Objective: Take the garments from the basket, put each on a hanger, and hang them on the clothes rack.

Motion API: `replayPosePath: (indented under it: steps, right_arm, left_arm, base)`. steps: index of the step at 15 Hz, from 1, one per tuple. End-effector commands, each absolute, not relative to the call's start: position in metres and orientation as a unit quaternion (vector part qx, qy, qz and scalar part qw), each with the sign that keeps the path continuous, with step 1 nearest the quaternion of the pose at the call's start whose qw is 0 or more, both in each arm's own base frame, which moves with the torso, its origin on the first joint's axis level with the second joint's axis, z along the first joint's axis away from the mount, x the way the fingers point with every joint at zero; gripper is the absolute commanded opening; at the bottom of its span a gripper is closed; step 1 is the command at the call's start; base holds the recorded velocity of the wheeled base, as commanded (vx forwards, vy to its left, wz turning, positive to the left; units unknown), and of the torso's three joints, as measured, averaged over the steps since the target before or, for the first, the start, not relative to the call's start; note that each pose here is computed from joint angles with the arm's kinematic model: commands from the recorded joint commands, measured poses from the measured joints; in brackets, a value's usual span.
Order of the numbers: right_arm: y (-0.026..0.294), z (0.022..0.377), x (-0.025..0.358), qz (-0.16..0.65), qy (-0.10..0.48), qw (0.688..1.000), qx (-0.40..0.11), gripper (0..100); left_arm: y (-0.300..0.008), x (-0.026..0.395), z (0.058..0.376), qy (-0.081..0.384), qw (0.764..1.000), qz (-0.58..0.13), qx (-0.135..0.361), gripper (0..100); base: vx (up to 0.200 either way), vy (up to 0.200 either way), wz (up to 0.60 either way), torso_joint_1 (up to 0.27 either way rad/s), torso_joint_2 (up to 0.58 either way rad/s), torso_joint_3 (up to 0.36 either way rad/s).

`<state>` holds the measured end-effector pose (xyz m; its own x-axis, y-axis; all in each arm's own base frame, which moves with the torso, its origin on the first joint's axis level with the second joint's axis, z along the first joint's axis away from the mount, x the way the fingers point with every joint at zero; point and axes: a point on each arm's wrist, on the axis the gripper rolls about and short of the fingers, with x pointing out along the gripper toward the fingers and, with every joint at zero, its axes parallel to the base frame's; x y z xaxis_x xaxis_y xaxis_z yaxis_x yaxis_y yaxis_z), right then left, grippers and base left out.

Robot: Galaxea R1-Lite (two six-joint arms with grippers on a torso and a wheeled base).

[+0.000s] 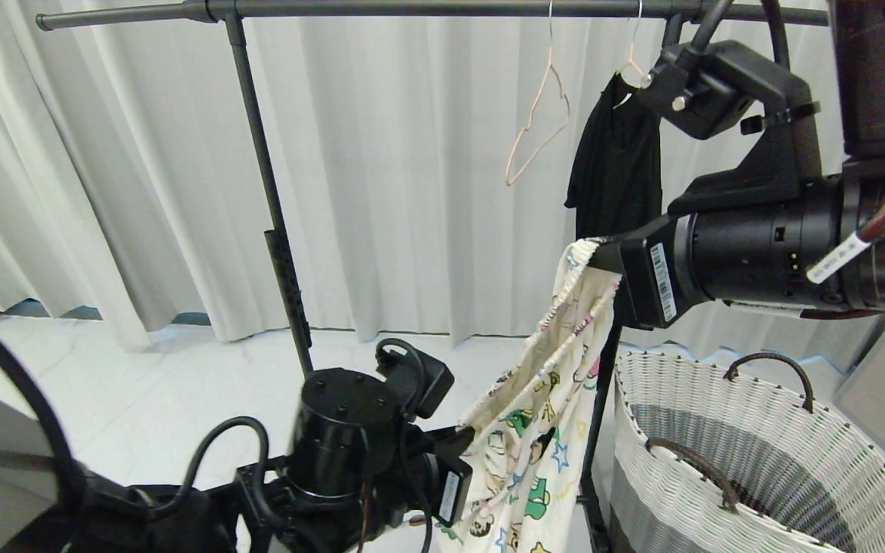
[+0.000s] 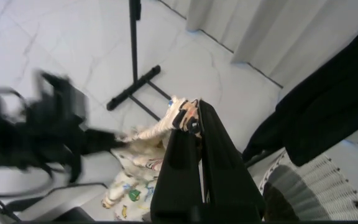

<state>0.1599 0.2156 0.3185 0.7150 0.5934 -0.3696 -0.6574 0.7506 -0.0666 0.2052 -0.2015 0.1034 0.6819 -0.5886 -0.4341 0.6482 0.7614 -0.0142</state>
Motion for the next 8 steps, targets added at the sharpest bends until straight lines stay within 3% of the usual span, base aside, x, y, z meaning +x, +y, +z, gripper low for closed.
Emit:
replayPosePath:
  steps: [1, 3, 5, 8]
  right_arm:
    - [0.209, 0.308, 0.155, 0.337, 0.182, 0.918, -0.104, 0]
    - [0.201, 0.3, 0.149, 0.337, 0.192, 0.915, -0.109, 0]
    - [0.196, 0.298, 0.145, 0.337, 0.193, 0.915, -0.11, 0]
    - [0.189, 0.302, 0.141, 0.337, 0.186, 0.917, -0.105, 0]
  left_arm:
    - [-0.15, 0.191, 0.137, 0.141, 0.934, -0.307, 0.112, 0]
    - [-0.123, 0.188, 0.155, 0.101, 0.947, -0.275, 0.128, 0]
    - [-0.113, 0.186, 0.171, 0.093, 0.953, -0.26, 0.126, 0]
    - [-0.096, 0.154, 0.238, 0.134, 0.94, -0.285, 0.129, 0]
  base:
    - [0.0, 0.0, 0.0, 0.0, 0.0, 0.0]
    - [0.0, 0.0, 0.0, 0.0, 0.0, 0.0]
    - [0.0, 0.0, 0.0, 0.0, 0.0, 0.0]
    - [0.0, 0.0, 0.0, 0.0, 0.0, 0.0]
